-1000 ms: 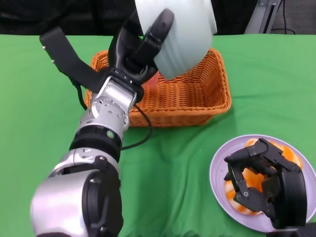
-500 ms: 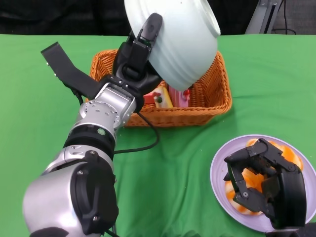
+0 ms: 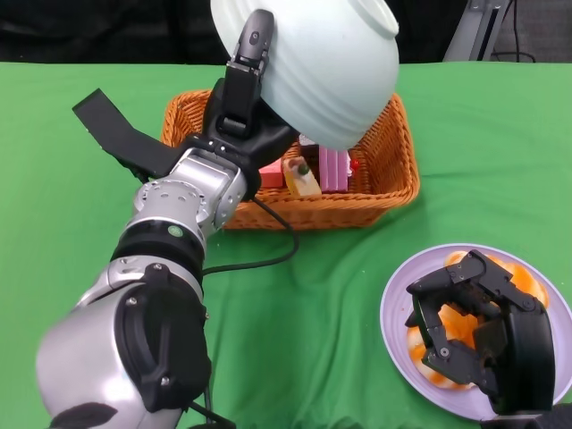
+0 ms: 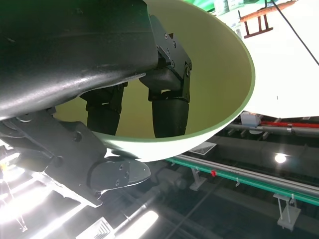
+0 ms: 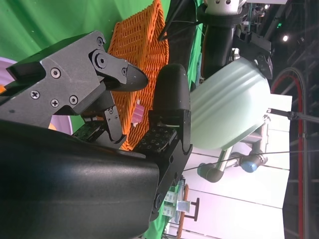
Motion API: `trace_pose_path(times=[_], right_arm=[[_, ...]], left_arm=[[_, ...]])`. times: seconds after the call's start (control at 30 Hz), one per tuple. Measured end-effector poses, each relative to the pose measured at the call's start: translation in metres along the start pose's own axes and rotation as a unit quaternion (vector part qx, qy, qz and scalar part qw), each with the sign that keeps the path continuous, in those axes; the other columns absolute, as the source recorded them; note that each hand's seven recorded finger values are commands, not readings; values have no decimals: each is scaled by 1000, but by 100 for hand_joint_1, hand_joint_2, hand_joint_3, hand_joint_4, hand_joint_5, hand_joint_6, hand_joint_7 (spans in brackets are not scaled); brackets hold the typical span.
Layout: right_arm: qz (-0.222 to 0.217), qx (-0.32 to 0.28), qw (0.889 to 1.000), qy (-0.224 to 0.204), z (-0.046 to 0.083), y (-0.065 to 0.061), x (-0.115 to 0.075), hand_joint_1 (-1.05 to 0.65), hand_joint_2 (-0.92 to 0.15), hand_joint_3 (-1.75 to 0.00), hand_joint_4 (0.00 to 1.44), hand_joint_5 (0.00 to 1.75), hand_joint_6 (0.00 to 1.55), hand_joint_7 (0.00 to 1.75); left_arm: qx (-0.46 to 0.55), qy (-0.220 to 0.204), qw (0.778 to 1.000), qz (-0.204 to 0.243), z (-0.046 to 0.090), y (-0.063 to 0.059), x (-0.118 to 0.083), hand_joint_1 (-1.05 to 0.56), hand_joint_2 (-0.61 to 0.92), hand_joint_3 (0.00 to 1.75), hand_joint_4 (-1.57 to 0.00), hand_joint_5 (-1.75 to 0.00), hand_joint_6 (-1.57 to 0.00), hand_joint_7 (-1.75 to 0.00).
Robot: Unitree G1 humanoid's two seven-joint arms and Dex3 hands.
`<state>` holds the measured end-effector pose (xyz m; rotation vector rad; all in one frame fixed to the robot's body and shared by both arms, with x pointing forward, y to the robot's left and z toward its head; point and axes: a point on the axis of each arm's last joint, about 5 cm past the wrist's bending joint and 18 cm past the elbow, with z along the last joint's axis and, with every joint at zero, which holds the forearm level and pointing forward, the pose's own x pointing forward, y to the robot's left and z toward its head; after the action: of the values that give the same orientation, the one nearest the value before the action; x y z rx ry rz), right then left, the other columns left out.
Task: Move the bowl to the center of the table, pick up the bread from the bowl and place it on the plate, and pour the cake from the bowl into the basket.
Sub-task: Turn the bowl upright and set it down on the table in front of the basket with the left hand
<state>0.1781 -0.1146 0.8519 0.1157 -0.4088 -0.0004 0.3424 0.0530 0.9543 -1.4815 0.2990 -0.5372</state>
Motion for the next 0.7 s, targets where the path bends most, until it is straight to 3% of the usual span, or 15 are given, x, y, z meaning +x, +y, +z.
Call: trace_pose_path(times=[0.33,0.7], right_arm=[[-3,1,1000,0,0,0,0,-8,-56,-91,77,152,76,120],[5,-1,1000,0,0,-1,0,-8,-58,-88,75,151,74,121]], left_arm=[[-4,-2,1000,2,4,0,-1,-14,91,57,-69,-175,-57,-174],[-5,-2,1000,5,4,0,-1,-23,92,49,-67,-175,-52,-174]])
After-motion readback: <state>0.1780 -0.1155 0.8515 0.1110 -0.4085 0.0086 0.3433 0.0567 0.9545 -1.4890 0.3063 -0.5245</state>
